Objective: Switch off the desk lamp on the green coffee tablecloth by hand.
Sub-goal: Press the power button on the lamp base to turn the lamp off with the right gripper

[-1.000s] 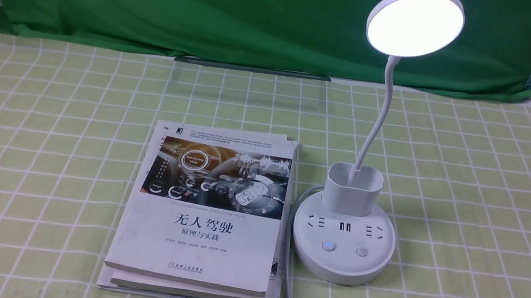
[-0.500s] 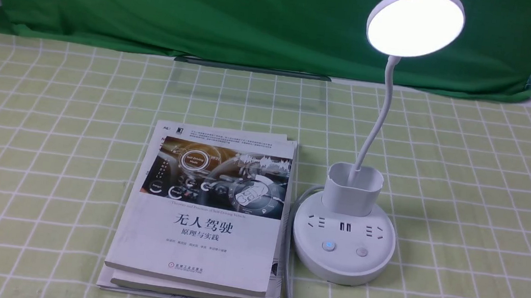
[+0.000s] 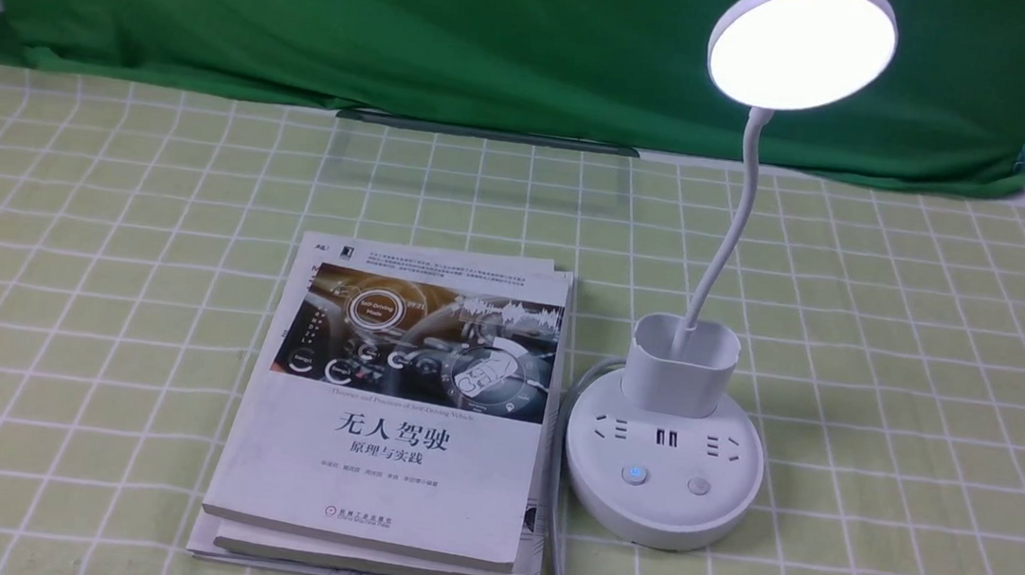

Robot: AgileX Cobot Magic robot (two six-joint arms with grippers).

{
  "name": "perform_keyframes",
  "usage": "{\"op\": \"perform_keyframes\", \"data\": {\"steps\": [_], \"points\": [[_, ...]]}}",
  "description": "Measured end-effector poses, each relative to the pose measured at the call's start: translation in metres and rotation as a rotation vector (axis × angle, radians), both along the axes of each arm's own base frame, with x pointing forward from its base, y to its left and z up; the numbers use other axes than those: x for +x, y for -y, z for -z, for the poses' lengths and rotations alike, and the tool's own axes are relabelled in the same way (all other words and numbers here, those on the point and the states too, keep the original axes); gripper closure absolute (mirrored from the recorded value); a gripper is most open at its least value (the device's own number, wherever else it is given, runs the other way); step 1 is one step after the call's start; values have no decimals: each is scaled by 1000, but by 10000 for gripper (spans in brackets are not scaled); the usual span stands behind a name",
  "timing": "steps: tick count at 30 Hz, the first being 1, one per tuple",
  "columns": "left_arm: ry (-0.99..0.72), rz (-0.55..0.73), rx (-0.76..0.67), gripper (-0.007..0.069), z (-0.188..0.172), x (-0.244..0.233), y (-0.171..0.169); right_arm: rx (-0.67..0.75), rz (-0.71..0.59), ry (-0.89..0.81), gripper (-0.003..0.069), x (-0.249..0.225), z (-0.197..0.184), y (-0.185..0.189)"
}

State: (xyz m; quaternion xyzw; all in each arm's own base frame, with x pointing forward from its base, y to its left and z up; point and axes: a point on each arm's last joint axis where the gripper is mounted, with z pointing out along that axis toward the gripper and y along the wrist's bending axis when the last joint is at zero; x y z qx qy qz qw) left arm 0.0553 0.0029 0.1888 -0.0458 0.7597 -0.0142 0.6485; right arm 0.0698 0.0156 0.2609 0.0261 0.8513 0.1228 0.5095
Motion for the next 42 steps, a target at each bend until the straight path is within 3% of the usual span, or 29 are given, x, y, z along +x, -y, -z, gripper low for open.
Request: {"op": "perform_keyframes", "data": {"steps": [8,13,14,19,25,33,42], "points": [[0,0,0,215,0,0,0,-181,-186,-509,615,57,-27,-11],[0,0,0,215,0,0,0,-208,-266,-647,615,95,-19,-25],[0,0,0,215,0,0,0,-232,-334,-695,615,110,-12,-41],[0,0,0,215,0,0,0,-340,-500,-784,615,145,8,-95],[0,0,0,215,0,0,0,-426,-583,-810,615,187,32,-147],[0,0,0,215,0,0,0,-435,-576,-818,614,229,57,-171],[0,0,0,215,0,0,0,-431,-554,-842,614,244,75,-171]]}}
